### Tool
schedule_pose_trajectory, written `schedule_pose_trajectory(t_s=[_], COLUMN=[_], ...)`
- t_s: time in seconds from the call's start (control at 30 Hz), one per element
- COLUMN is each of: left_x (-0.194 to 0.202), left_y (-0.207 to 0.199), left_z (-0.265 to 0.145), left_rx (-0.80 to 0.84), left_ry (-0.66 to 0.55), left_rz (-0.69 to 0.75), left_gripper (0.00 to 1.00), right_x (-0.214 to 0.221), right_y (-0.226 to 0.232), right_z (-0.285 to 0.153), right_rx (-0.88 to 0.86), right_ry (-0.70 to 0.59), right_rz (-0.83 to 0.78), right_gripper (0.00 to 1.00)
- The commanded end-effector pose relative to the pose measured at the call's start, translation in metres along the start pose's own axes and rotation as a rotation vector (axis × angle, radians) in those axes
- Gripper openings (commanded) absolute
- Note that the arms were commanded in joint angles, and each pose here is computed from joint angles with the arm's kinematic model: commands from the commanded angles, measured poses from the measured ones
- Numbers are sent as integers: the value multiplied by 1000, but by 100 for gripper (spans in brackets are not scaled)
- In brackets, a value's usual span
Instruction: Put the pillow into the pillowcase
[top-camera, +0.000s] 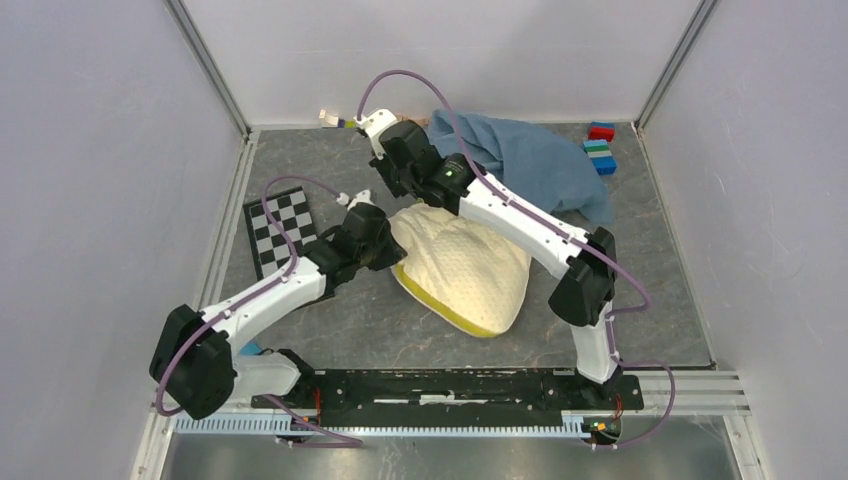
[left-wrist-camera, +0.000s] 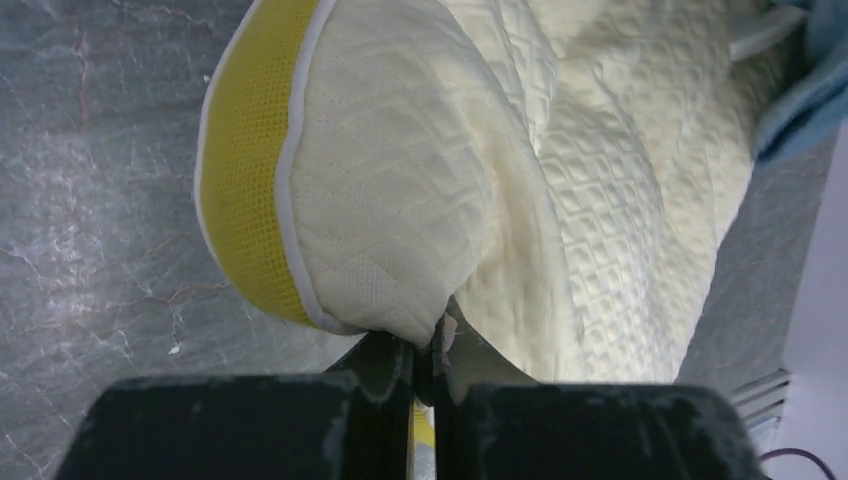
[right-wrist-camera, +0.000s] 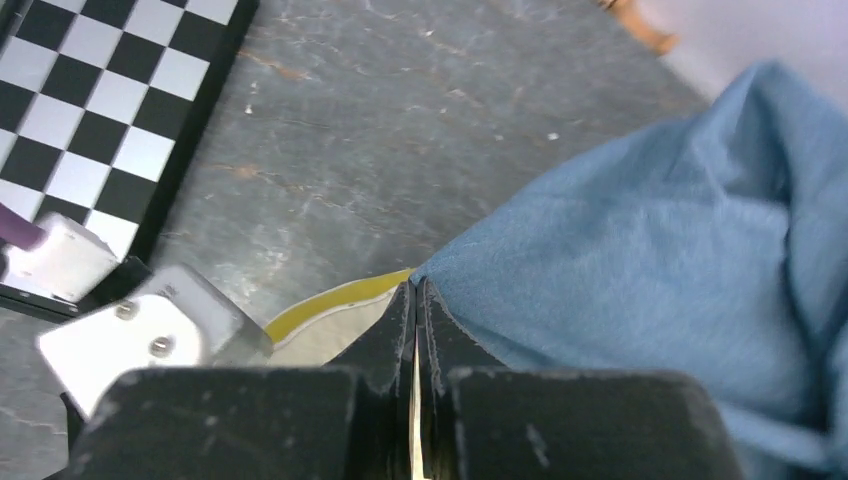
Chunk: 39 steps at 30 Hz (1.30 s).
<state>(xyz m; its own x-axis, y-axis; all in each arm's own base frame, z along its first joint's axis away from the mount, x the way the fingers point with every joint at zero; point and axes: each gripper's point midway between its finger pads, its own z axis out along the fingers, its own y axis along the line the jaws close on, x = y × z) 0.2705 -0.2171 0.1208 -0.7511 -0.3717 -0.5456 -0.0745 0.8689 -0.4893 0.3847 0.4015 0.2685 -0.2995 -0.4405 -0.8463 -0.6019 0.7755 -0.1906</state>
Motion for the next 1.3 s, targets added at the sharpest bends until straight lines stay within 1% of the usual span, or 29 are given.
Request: schedule_pose_trajectory(t_s=[0.0,0.07,0.13,0.17,0.2,0.23,0.27,0.3,0.33,0.4,0.47,0.5,0.53,0.57,0.63,0.67,0.7,0.83,0.9,0.93,0.97,1.0,1.03,1.07,1.13,1.2,1.27], left_x=[-39,-45,-54,-59,-63,-67,-69,-72,-73,-76,-78,-78,-77,-74,-65,-57,-50,-7,14,24,32,35,36,36,31,23,16], left_y=[-6,11,29,39,46,53,59,64,68,74,75,74,72,72,68,66,61,43,38,34,32,29,26,24,17,13,14], left_z=[3,5,4,3,2,1,0,-2,-3,-6,-8,-10,-12,-13,-18,-20,-23,-21,-14,-9,-5,0,4,10,14,14,13], left_rx=[61,20,-21,-44,-54,-64,-74,-85,-90,-99,-99,-93,-83,-76,-56,-52,-41,-37,-37,-27,-23,-16,-14,-18,-12,-13,-28], left_ry=[-15,19,37,39,41,39,38,32,28,18,12,12,13,15,19,27,28,59,76,88,98,100,100,108,110,94,84], left_rz=[-24,-23,-20,-36,-53,-72,-84,-96,-103,-112,-113,-111,-110,-114,-133,-133,-132,-116,-136,-145,-148,-147,-141,-134,-115,-90,-59], left_gripper=[2,2,2,2,2,3,8,13,20,37,53,67,77,82,94,99,100,100,100,100,100,100,100,100,100,100,97], right_x=[29,31,27,23,20,16,17,18,25,46,73,89,100,114,139,152,163,201,216,222,226,229,231,233,236,234,229], right_y=[3,-2,-6,-9,-12,-19,-30,-43,-60,-94,-125,-135,-142,-146,-155,-161,-167,-176,-173,-168,-163,-156,-148,-137,-111,-80,-43], right_z=[30,25,16,10,4,-4,-9,-17,-21,-22,-24,-24,-22,-19,-14,-12,-10,11,23,26,28,28,25,19,2,-19,-36], right_rx=[-134,-132,-128,-125,-118,-94,-49,0,56,124,230,278,304,313,343,366,385,387,373,355,334,312,294,267,226,174,80], right_ry=[44,33,30,25,22,10,7,-1,6,46,104,138,159,186,239,266,283,323,365,388,400,400,397,400,418,408,368], right_rz=[229,227,216,209,200,187,172,157,159,180,144,112,88,56,35,32,29,28,31,37,52,73,108,138,165,194,251], right_gripper=[0,7,17,28,44,57,70,79,83,84,85,86,87,87,88,89,90,91,85,76,60,39,24,12,0,0,0])
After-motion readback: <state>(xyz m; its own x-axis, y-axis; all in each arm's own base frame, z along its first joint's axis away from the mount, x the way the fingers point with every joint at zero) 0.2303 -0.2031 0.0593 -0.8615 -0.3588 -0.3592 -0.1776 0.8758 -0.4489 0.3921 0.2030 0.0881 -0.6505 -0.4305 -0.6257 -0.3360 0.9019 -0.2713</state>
